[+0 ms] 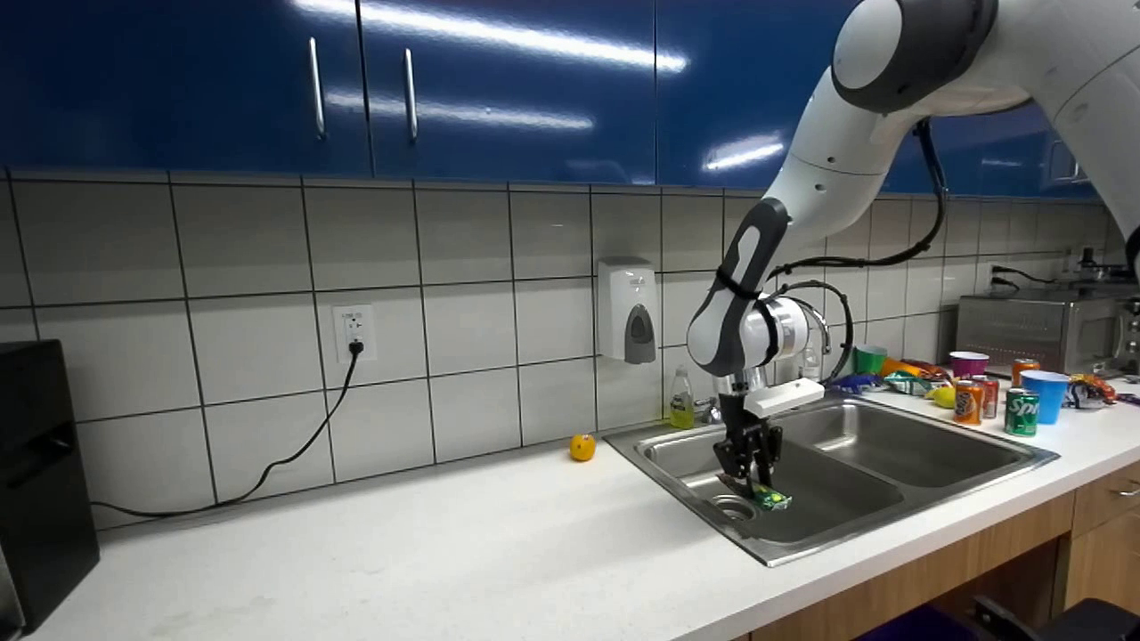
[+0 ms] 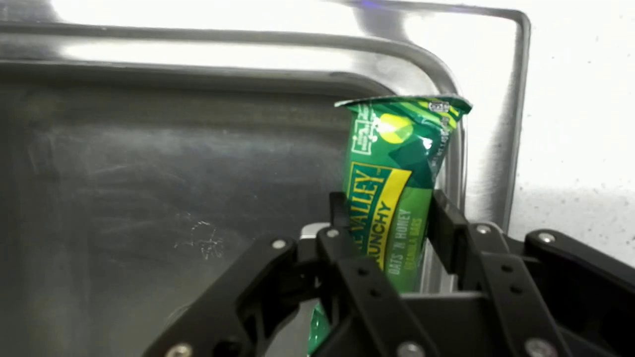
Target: Move the green object to the counter
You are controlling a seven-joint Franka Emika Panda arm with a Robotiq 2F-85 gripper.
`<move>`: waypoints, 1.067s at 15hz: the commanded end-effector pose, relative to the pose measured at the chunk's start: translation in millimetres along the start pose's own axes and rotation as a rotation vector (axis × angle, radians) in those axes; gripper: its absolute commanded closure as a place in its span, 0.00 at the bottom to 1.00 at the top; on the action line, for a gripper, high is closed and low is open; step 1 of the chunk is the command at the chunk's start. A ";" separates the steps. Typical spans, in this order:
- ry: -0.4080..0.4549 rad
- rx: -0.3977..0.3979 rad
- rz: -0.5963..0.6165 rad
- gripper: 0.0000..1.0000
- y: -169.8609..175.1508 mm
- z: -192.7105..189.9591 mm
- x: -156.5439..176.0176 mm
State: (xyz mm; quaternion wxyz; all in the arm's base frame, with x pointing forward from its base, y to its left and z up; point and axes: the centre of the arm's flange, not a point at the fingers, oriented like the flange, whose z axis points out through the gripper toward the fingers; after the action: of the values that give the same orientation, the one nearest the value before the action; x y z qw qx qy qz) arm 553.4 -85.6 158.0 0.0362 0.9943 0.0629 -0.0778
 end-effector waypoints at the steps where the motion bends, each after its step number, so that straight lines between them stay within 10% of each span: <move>1: 0.024 -0.013 -0.082 0.82 -19.2 -13.6 -20.6; 16: 0.000 -0.010 -0.341 0.82 -103.3 -5.4 -25.5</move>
State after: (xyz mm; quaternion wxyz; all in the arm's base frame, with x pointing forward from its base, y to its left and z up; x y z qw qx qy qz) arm 525.7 3.2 152.7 0.0272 0.9757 0.1991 -0.0869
